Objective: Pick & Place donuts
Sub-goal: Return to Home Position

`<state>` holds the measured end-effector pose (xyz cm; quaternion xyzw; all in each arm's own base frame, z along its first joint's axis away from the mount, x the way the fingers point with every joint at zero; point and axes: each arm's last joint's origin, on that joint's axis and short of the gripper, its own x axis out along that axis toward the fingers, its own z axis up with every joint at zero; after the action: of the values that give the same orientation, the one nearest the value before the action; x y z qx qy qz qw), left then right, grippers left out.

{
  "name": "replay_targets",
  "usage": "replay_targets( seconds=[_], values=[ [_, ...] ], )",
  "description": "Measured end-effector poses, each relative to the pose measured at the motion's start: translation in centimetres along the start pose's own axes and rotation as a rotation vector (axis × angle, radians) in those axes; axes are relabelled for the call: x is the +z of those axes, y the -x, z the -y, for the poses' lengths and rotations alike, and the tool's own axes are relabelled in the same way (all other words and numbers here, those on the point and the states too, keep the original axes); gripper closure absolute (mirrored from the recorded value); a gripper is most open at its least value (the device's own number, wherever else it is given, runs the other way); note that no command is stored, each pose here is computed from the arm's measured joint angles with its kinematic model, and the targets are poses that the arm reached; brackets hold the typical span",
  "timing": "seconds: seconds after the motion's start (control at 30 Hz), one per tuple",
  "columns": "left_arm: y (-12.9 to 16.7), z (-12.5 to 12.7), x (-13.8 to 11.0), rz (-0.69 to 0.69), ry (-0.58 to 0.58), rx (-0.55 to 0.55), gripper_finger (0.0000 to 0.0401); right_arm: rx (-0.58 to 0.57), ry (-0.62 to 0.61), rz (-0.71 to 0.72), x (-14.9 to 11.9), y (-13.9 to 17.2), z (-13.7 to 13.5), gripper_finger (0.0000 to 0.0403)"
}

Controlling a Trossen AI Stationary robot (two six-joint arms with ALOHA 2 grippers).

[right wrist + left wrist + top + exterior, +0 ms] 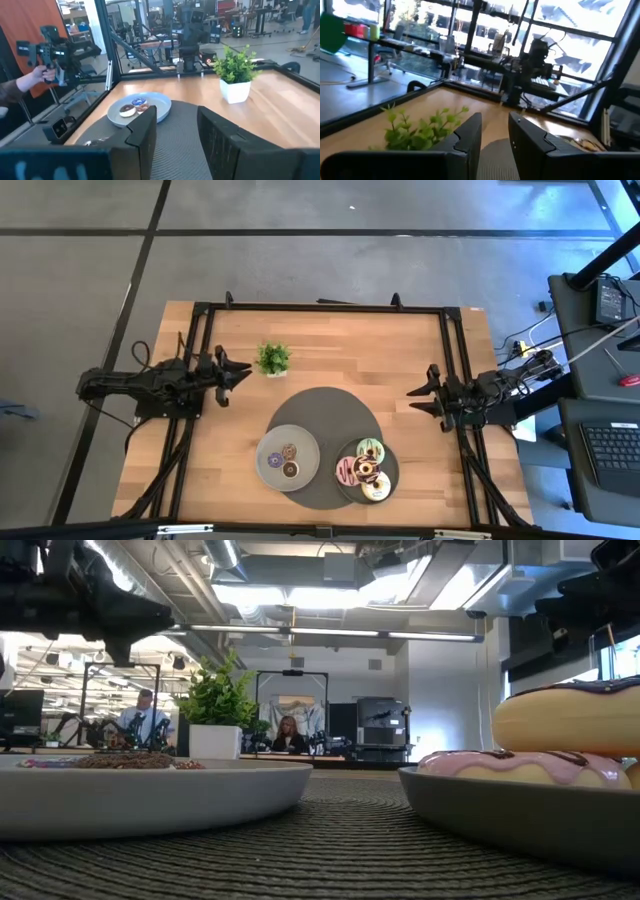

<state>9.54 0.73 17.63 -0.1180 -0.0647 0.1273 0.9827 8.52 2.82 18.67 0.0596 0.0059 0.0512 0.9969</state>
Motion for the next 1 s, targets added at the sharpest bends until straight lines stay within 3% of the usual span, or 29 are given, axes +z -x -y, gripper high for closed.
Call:
replay_targets(
  seconds=[0.17,0.43,0.73,1.0],
  values=[
    [0.0,-0.2,-0.3,-0.030,0.008,0.061,0.0307,-0.005,0.042,-0.013,-0.1,0.0,0.0,0.0260],
    [0.0,-0.1,-0.5,-0.056,0.007,0.009,0.0309,-0.046,0.110,0.035,-1.3,-0.5,0.1,0.0260],
    [0.0,-0.1,-0.5,-0.055,0.008,0.009,0.0306,0.014,0.101,0.056,-1.5,-0.6,0.0,0.0260],
    [0.0,-0.1,-0.5,-0.056,0.007,0.010,0.0310,0.012,0.232,0.043,-1.6,-0.7,0.0,0.0260]
  ],
)
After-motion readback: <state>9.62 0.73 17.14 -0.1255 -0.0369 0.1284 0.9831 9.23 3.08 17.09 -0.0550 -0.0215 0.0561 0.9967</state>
